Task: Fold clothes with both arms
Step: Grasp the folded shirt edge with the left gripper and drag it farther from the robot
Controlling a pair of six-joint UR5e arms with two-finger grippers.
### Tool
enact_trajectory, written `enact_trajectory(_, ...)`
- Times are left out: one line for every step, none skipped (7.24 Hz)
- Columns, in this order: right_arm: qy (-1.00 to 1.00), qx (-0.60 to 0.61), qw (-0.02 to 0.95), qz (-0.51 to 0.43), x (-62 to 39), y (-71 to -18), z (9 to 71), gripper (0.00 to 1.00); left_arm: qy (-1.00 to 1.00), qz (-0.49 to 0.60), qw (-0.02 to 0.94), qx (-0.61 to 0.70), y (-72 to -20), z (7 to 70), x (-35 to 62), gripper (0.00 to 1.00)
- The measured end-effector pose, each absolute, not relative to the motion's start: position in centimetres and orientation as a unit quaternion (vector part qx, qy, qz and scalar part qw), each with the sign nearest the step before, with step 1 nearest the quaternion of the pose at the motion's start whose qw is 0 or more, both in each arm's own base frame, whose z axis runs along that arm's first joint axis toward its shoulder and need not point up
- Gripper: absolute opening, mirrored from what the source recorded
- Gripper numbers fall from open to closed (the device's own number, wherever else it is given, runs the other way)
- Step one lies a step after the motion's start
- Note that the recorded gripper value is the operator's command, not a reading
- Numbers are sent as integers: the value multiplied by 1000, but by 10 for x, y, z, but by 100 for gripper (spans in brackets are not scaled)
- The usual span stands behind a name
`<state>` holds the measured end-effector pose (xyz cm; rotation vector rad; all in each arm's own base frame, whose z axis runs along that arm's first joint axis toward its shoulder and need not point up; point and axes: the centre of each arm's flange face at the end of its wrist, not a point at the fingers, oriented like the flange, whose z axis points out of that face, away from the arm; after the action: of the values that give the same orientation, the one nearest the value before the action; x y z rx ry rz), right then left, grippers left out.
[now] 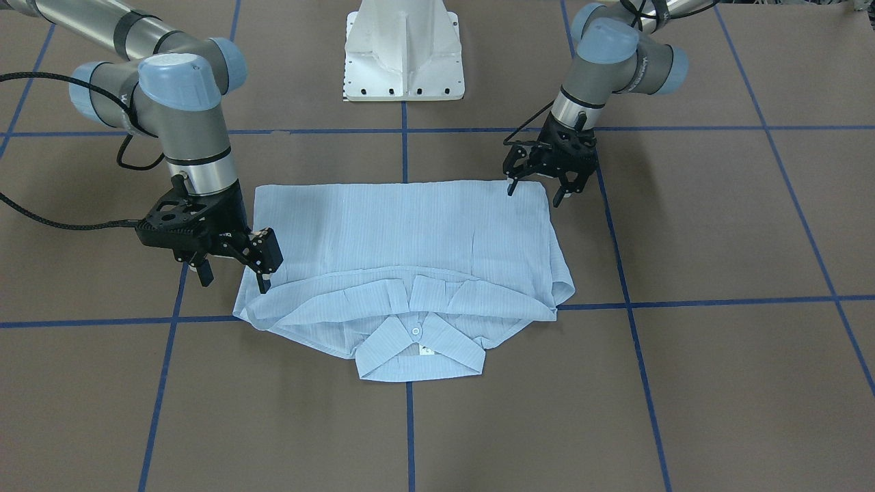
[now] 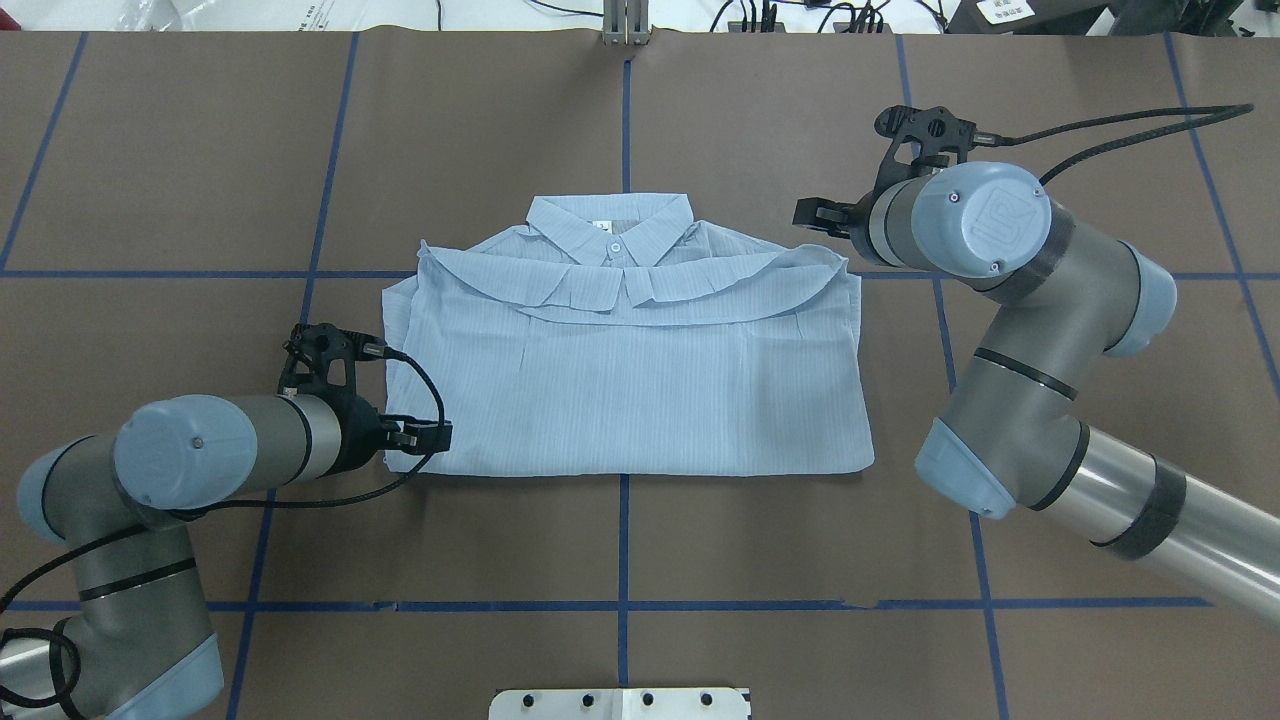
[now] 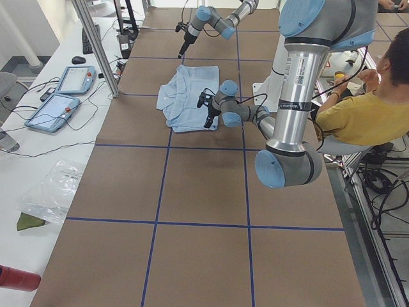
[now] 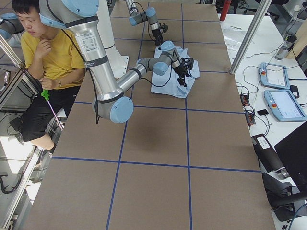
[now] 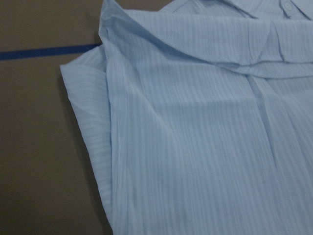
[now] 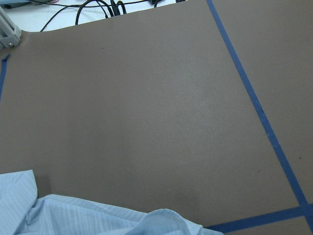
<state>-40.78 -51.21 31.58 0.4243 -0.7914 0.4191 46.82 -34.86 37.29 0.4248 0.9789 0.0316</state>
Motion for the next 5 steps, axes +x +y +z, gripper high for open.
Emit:
enact_trajectory(-380, 205, 879, 201, -407, -512, 315, 100, 465, 17, 863, 198, -342, 377, 471, 57)
enact_trajectory(-380, 205, 879, 202, -407, -512, 315, 100, 464, 18, 864, 195, -339, 380, 473, 40)
enact_trajectory(-380, 206, 879, 202, -407, -512, 315, 100, 463, 19, 865, 193, -338, 382, 474, 8)
enact_trajectory(-380, 206, 879, 202, -407, -512, 315, 100, 465, 20, 864, 192, -336, 381, 475, 0)
enact_trajectory(-381, 207, 878, 203, -407, -512, 314, 100, 467, 21, 863, 191, -335, 379, 474, 0)
